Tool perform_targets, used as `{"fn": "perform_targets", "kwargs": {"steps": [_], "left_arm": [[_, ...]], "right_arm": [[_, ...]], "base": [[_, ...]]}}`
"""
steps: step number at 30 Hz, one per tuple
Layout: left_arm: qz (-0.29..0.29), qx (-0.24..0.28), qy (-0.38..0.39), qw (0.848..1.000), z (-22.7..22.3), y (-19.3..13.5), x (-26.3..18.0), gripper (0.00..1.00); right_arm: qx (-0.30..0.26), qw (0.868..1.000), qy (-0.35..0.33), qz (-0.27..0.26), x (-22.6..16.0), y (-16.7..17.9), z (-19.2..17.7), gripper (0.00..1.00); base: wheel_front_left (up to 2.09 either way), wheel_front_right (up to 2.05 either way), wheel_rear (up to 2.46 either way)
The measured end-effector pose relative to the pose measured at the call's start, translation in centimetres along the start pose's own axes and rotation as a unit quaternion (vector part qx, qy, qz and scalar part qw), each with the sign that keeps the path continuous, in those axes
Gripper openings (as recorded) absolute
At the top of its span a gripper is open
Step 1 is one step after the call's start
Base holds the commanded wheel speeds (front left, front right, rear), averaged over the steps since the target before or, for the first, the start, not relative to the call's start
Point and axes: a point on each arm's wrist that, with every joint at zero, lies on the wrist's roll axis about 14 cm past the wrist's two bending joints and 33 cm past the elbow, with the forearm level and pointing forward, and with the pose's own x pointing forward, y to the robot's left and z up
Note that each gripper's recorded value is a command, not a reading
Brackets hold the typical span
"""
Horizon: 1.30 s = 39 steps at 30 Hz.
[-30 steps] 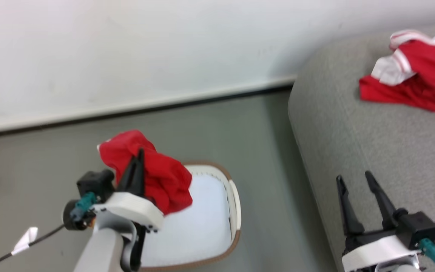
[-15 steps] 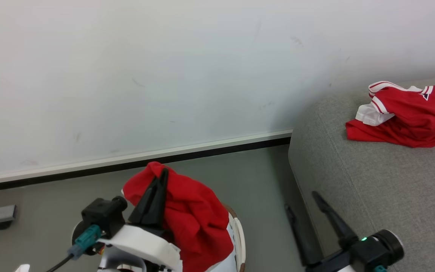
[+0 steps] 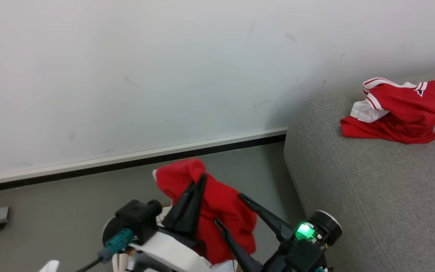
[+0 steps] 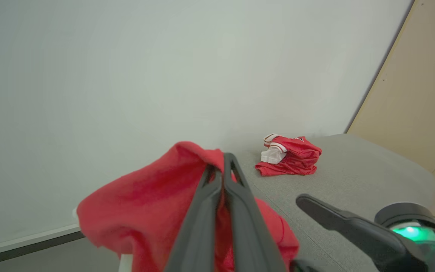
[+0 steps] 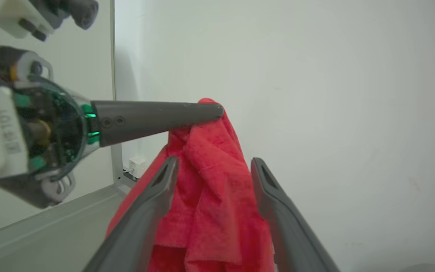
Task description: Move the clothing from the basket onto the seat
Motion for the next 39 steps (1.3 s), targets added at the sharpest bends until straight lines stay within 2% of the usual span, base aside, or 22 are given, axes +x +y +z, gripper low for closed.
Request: {"fn": "perform_targets", "kwargs": {"steps": [3,5,8,9,10,11,13,14,15,16,17,28,39], "left_arm": [[-0.020,-0.004,0.003,1.000,-0.2,-1.4,0.2,0.00],[-0.032,-0.007,0.008,0.999,-0.5,-2.2,0.2,0.00],[-0.049,-0.016,0.012,0.999,-0.7,-3.5,0.1,0.00],[-0.053,-0.018,0.012,0.998,-0.7,-3.7,0.0,0.00],[-0.056,-0.019,0.012,0.998,-0.7,-4.0,0.0,0.00],[-0.057,-0.020,0.012,0.998,-0.7,-4.1,-0.1,0.00],[-0.058,-0.021,0.012,0.998,-0.6,-4.3,-0.2,0.00],[-0.055,-0.020,0.012,0.998,-0.6,-4.1,-0.2,0.10],[-0.051,-0.020,0.010,0.998,-0.6,-4.0,-0.1,0.35],[-0.050,-0.020,0.009,0.999,-0.6,-3.9,-0.1,0.75],[-0.048,-0.020,0.010,0.999,-0.7,-3.8,-0.1,1.00],[-0.072,-0.015,0.031,0.997,-3.3,-4.7,0.9,1.00],[-0.145,-0.015,0.053,0.988,-6.2,-8.6,3.1,1.00]], "right_arm": [[-0.012,1.000,0.010,0.007,0.3,-0.1,-0.5,1.00],[-0.040,0.999,0.022,0.012,0.5,-0.4,-1.1,1.00],[-0.039,0.999,0.035,0.000,0.3,-1.3,-1.8,1.00],[-0.037,0.999,0.040,-0.003,0.2,-1.4,-2.1,0.80],[-0.032,0.998,0.046,-0.005,0.1,-1.5,-2.5,0.29],[-0.026,0.998,0.050,-0.006,0.0,-1.5,-2.8,0.00],[-0.010,0.999,0.047,-0.013,0.0,-1.7,-2.7,0.00],[-0.006,0.999,0.046,-0.016,0.0,-1.9,-2.6,0.00],[-0.003,0.999,0.044,-0.022,0.0,-2.2,-2.5,0.00],[0.001,0.999,0.042,-0.028,0.0,-2.6,-2.4,0.00],[0.005,0.999,0.040,-0.034,-0.1,-2.9,-2.3,0.00],[-0.011,0.991,0.013,-0.136,-2.2,-9.3,-0.2,0.00],[-0.052,0.964,0.000,-0.261,-7.9,-15.7,2.2,0.00]], "base": [[0.00,0.00,0.00],[0.00,0.00,0.00],[0.00,0.00,0.00],[0.00,0.00,0.00],[0.00,0.00,0.00],[0.00,0.00,0.00],[0.00,0.00,0.00],[0.00,0.00,0.00],[0.00,0.00,0.00],[0.00,0.00,0.00],[0.00,0.00,0.00],[0.00,0.00,0.00],[0.00,0.00,0.00]]}}
